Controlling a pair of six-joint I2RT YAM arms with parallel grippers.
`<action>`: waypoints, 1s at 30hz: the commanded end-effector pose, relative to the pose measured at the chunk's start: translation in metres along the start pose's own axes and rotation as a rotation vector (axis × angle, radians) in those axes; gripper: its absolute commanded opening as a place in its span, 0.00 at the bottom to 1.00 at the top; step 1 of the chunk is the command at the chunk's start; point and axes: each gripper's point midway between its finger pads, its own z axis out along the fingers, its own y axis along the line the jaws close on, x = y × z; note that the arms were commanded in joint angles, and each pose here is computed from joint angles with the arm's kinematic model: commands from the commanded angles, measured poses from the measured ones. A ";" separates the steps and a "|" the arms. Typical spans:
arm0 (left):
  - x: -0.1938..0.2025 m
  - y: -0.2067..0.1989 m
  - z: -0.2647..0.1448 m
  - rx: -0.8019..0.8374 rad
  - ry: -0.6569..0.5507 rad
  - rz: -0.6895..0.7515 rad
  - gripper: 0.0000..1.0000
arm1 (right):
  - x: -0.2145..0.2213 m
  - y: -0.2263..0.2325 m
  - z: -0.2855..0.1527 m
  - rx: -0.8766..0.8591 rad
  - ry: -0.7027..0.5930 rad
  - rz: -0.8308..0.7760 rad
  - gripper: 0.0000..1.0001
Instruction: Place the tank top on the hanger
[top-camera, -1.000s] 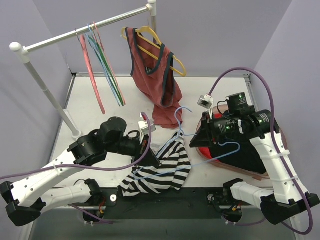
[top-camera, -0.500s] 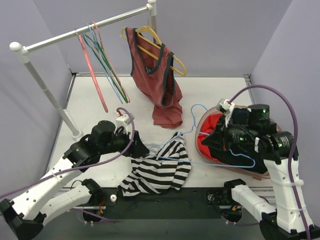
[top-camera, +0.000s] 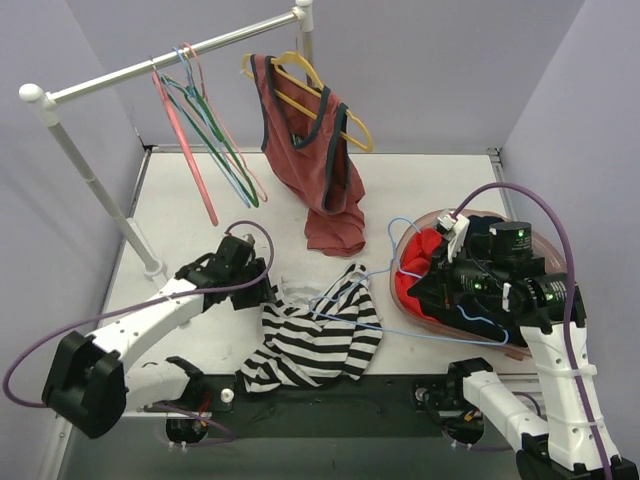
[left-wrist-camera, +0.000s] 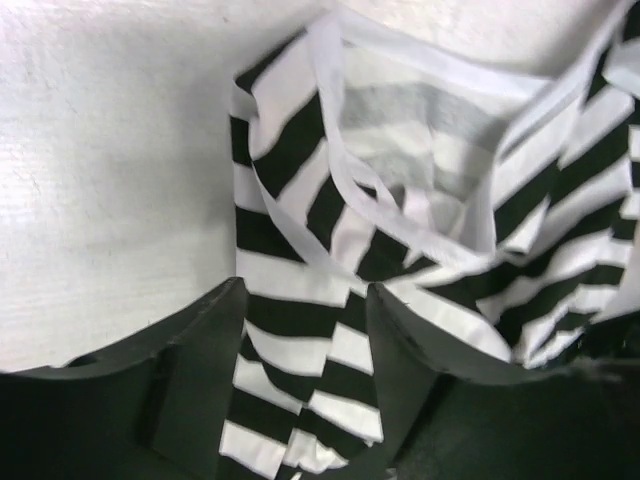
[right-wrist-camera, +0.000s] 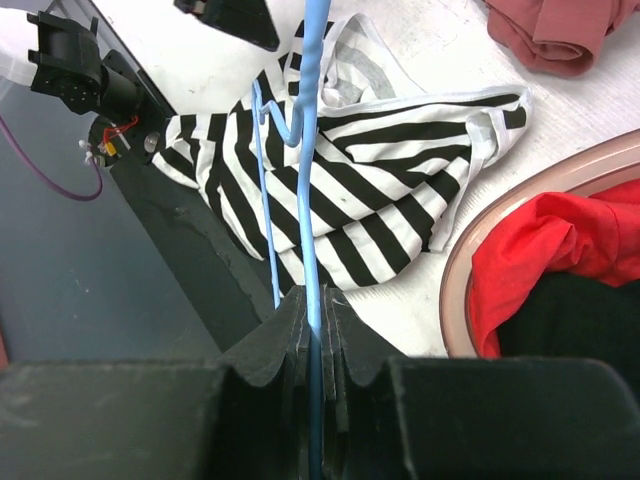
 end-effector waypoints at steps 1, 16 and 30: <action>-0.040 -0.016 0.017 0.000 -0.085 -0.037 0.56 | -0.002 -0.004 0.004 -0.001 -0.016 -0.010 0.00; -0.022 -0.019 0.047 0.100 0.043 -0.008 0.07 | -0.001 -0.006 0.013 -0.018 0.007 -0.061 0.00; -0.002 -0.064 -0.062 0.458 -0.015 -0.030 0.00 | -0.034 -0.029 0.034 0.031 0.033 -0.307 0.00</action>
